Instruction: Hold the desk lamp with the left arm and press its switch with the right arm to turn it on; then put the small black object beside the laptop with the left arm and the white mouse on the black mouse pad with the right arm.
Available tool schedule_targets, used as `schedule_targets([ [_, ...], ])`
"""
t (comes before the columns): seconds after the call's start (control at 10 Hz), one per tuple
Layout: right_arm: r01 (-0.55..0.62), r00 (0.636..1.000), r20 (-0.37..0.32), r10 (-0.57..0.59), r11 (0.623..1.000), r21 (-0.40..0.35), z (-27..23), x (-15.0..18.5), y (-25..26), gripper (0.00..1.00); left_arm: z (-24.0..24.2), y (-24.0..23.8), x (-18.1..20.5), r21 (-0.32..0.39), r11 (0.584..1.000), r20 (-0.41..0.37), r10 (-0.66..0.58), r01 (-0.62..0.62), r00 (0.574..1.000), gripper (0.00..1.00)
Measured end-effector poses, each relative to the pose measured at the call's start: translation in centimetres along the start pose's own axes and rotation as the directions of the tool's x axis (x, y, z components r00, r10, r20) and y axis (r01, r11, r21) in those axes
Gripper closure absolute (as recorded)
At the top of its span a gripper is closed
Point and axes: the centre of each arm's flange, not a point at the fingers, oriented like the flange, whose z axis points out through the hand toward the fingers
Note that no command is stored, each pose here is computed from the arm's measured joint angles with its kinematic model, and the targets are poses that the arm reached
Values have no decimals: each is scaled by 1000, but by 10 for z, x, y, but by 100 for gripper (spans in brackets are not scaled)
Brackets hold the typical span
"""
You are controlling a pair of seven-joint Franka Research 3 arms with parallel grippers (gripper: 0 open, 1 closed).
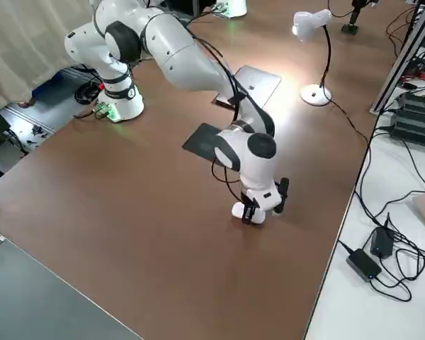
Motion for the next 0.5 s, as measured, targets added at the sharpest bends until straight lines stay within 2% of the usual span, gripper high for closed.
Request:
schedule_targets([
  [0.2, -23, 997, 71, 18, 997, 71, -30, 4, -39, 38, 9, 0, -2, -1, 1000, 12, -1, 1, 1000, 0],
  [0.5, -68, 995, 72, 62, 994, 84, -67, -17, -99, 38, 19, 1, -5, -4, 1000, 25, 0, 0, 1000, 2],
])
